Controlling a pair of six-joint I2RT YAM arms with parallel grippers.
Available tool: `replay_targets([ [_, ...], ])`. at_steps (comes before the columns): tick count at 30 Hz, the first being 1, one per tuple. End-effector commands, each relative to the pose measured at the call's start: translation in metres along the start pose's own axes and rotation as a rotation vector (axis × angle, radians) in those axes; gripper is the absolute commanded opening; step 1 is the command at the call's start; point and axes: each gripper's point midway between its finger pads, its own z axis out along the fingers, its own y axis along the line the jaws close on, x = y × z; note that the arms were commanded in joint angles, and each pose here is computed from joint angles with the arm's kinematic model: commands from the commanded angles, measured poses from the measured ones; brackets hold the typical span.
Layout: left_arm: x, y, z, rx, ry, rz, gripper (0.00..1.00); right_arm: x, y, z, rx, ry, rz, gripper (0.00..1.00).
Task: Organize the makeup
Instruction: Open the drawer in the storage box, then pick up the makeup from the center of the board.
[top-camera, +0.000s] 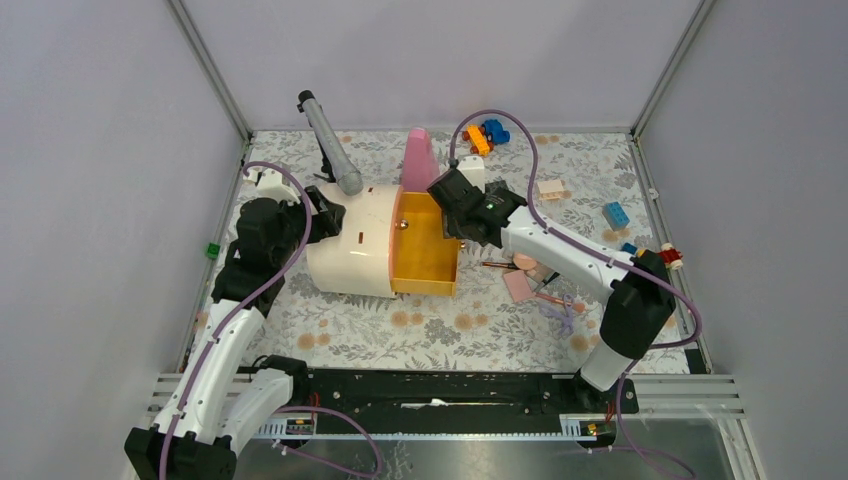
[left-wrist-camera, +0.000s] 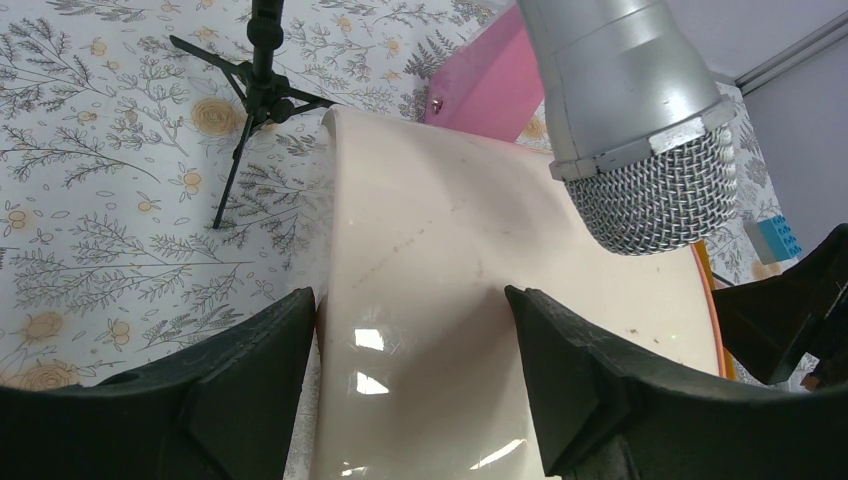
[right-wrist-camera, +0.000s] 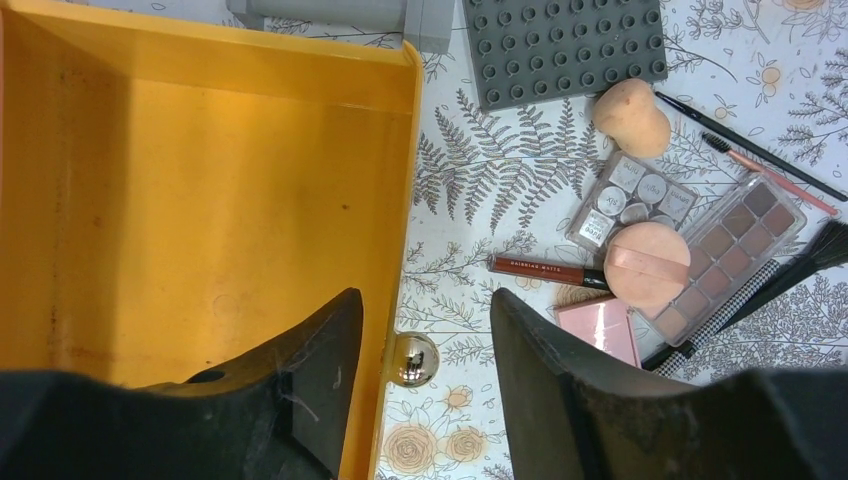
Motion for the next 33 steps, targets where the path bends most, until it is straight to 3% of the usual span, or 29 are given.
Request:
replay_targets([
  [1, 0.061, 0.029, -0.005, -0.094, 0.227, 0.028, 0.72, -0.024, -0.006, -0.024, -0.021, -0.082, 0.033, 0.58],
  [8, 0.062, 0.029, -0.005, -0.094, 0.228, 0.027, 0.73, -0.042, -0.013, -0.051, -0.108, -0.165, 0.113, 0.63],
  [12, 0.062, 0.029, -0.005, -0.094, 0.228, 0.027, 0.73, -0.044, -0.052, -0.045, -0.106, -0.158, 0.2, 0.63],
  [21, 0.062, 0.029, -0.005, -0.094, 0.228, 0.027, 0.73, -0.007, -0.161, -0.01, 0.078, -0.076, 0.396, 0.63],
  [33, 0.062, 0.028, -0.005, -0.087, 0.23, 0.028, 0.73, 0.047, -0.205, 0.075, 0.175, 0.074, 0.552, 0.61],
])
